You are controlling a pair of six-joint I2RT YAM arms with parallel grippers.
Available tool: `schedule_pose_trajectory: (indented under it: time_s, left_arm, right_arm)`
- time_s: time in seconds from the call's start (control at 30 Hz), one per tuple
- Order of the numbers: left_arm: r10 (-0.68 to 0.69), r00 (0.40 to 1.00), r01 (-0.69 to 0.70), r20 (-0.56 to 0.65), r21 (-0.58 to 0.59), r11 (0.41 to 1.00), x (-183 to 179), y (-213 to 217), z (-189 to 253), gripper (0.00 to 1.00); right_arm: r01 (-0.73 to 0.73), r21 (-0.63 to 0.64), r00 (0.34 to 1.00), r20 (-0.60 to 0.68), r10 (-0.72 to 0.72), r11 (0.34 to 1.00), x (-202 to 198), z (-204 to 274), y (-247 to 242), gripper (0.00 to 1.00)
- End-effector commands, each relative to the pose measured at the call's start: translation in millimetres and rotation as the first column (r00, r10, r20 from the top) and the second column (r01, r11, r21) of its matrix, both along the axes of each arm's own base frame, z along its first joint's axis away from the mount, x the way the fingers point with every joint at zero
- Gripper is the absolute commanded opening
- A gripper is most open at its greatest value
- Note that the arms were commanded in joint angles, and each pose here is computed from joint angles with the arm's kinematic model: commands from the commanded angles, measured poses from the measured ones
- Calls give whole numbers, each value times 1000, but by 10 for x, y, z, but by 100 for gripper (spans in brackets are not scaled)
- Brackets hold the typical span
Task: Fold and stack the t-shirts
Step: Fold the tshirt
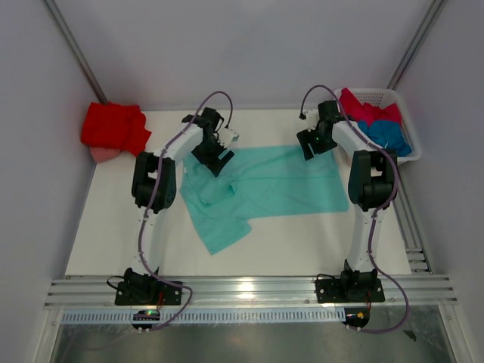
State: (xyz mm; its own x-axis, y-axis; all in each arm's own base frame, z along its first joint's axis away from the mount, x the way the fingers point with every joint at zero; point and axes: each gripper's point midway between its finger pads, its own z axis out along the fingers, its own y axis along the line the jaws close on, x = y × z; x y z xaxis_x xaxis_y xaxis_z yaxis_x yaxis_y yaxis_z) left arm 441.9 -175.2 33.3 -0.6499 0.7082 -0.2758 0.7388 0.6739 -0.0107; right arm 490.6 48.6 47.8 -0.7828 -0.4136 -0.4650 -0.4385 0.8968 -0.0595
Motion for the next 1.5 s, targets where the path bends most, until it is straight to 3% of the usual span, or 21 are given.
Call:
schedule_pose_trajectory:
  time_s: [0.0,0.67,1.47]
  left_arm:
    - [18,999,-17,27,-14,1000,126,7,0,85]
    - [63,997,-61,-49,39,997,38,544,-226,84]
    - [73,996,-68,-59,94,993,-22,889,-254,84]
  right_arm:
    - [-4,4,1000,12,4,1000,47,-12,-3,75]
    - [48,-178,998,-18,-53,983,-43,-242,-359,74]
    - [100,-273,994,-24,-110,957,-306,-157,-796,74]
